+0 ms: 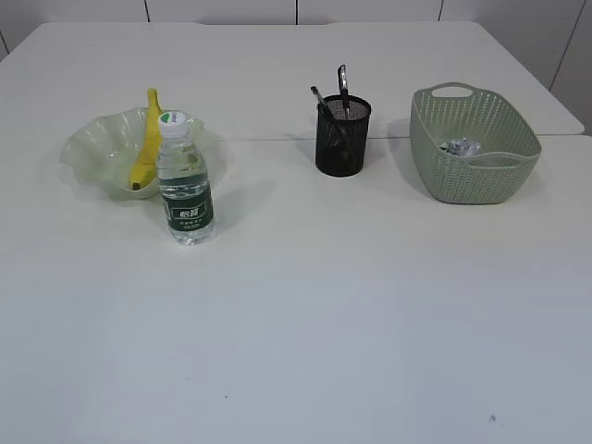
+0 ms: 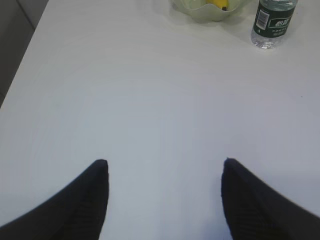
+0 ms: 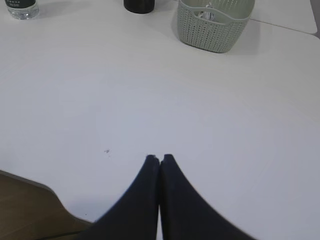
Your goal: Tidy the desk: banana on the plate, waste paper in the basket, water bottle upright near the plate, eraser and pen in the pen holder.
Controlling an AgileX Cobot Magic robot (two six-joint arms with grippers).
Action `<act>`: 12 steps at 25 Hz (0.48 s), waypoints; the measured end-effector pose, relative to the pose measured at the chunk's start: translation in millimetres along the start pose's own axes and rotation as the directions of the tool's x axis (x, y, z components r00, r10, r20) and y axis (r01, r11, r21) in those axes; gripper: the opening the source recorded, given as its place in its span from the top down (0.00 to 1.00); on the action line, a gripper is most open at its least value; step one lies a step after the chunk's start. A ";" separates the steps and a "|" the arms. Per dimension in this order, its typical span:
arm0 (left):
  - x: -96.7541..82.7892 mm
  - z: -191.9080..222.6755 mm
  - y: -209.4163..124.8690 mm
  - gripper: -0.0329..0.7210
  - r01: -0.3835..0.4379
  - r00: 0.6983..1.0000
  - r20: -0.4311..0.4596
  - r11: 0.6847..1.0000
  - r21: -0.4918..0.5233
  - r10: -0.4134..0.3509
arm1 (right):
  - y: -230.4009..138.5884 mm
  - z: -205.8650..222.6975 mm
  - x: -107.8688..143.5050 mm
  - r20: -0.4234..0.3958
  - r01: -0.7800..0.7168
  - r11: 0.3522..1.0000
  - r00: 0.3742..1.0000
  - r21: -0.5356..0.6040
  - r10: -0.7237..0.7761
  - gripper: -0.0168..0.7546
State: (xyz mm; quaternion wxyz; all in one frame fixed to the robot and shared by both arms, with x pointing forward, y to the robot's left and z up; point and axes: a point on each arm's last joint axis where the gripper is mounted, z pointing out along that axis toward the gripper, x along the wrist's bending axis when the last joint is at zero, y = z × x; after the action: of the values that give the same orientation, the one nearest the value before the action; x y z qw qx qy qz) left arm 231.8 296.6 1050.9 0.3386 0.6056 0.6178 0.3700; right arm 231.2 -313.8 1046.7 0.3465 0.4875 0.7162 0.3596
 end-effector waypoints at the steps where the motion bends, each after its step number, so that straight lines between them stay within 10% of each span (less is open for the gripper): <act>1: 0.0 0.0 0.0 0.30 0.000 1.000 0.000 1.000 0.000 0.000 | 0.0 0.0 0.0 0.000 0.000 1.000 1.000 0.000 0.000 0.99; 12: 0.0 0.0 0.0 0.30 -0.002 1.000 0.000 1.000 0.000 0.002 | 0.0 0.0 0.0 0.000 0.000 1.000 1.000 0.000 0.000 0.99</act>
State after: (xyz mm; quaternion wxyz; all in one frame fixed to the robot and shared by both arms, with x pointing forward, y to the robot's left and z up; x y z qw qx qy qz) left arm 231.8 296.6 1050.9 0.3383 0.6062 0.6172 0.3703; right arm 231.2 -313.8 1046.7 0.3465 0.4875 0.7162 0.3596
